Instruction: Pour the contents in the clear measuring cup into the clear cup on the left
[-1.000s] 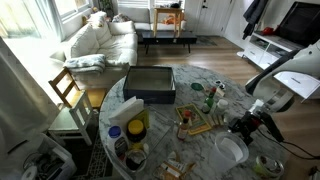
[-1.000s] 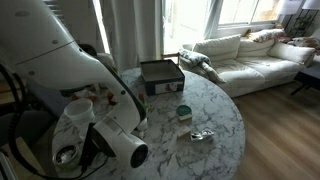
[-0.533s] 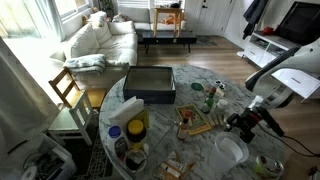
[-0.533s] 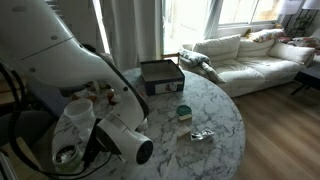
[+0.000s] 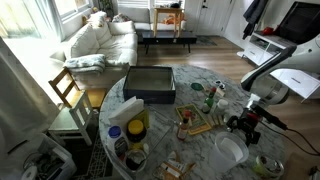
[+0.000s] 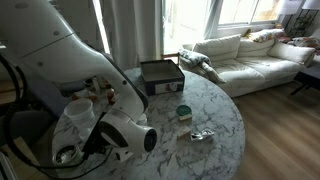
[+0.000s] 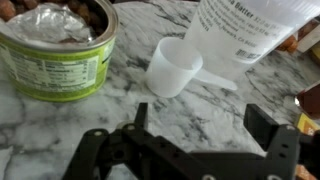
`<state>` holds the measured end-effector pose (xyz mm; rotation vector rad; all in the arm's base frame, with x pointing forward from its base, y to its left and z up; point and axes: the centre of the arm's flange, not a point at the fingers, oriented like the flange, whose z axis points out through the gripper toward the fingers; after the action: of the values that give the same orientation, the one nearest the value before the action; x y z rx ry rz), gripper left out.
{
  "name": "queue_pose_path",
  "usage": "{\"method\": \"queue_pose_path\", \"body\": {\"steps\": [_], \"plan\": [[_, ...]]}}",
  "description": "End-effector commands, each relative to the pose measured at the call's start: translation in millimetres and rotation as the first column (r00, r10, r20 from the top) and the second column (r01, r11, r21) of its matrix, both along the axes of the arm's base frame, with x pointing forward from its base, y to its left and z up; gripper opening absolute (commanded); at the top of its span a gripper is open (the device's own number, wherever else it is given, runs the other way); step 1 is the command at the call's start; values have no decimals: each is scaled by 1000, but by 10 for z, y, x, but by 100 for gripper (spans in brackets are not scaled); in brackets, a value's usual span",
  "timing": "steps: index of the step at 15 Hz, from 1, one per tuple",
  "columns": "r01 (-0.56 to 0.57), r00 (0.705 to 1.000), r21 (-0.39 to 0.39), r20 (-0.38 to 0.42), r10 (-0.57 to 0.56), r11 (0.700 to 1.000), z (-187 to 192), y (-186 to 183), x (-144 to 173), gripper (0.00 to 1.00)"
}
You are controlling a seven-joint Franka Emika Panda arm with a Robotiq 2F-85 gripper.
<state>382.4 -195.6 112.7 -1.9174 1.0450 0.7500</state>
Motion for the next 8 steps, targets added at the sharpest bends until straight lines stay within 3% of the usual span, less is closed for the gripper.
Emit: {"method": "queue_pose_path", "body": {"steps": [1, 4, 8], "plan": [[-60, 992, -31, -110, 57, 998, 46, 45, 49, 98], [-87, 981, -44, -176, 78, 995, 26, 150, 82, 93], [-84, 967, -50, -246, 69, 995, 1, 269, 136, 95]]}}
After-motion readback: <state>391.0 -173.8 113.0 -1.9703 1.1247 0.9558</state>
